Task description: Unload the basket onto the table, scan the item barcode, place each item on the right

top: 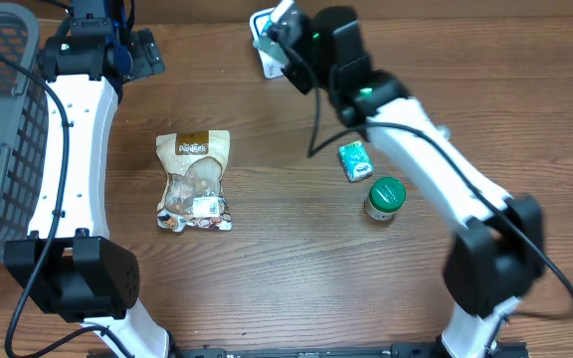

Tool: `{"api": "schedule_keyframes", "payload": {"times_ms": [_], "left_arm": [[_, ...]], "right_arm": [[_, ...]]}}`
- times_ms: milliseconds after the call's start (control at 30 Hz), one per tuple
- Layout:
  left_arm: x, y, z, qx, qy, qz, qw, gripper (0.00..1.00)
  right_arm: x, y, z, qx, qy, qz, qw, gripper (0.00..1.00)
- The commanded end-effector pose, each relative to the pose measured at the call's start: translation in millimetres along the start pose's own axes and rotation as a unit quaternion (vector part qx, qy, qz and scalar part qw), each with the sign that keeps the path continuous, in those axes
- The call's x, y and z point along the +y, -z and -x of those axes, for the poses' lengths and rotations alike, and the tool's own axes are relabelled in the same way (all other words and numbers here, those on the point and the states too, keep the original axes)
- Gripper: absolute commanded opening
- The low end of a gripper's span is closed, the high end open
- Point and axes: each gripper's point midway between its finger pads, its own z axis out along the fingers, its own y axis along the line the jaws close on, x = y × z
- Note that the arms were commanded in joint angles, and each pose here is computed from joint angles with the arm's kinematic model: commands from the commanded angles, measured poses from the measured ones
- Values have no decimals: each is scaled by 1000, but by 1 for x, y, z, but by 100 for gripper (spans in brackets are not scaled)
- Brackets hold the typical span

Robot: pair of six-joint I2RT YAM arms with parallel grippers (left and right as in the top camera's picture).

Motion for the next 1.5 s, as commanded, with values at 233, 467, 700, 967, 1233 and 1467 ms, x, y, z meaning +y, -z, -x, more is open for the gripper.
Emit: {"api": "schedule_keyframes", "payload": {"times_ms": [233, 467, 700, 967, 1233, 1467], "left_arm": [[-2, -4, -3, 4, -5, 6, 1000, 99], [-2, -4, -3, 4, -5, 6, 1000, 99], [-2, -4, -3, 4, -5, 6, 1000, 100], [-2, -4, -3, 4, -5, 6, 1000, 100], [-2, -4, -3, 4, -5, 6, 1000, 100], [-2, -4, -3, 4, -5, 6, 1000, 100]], "right_arm": [[110, 37, -115, 251, -176, 249, 919, 4], [103, 31, -185, 379, -166, 191, 890, 4], [77, 13, -197, 383, -128, 122, 907, 100], [74, -6, -179, 353, -270, 23, 896, 100], [132, -19, -141, 317, -345, 81, 880, 100], [152, -31, -121, 291, -422, 78, 855, 37]]}}
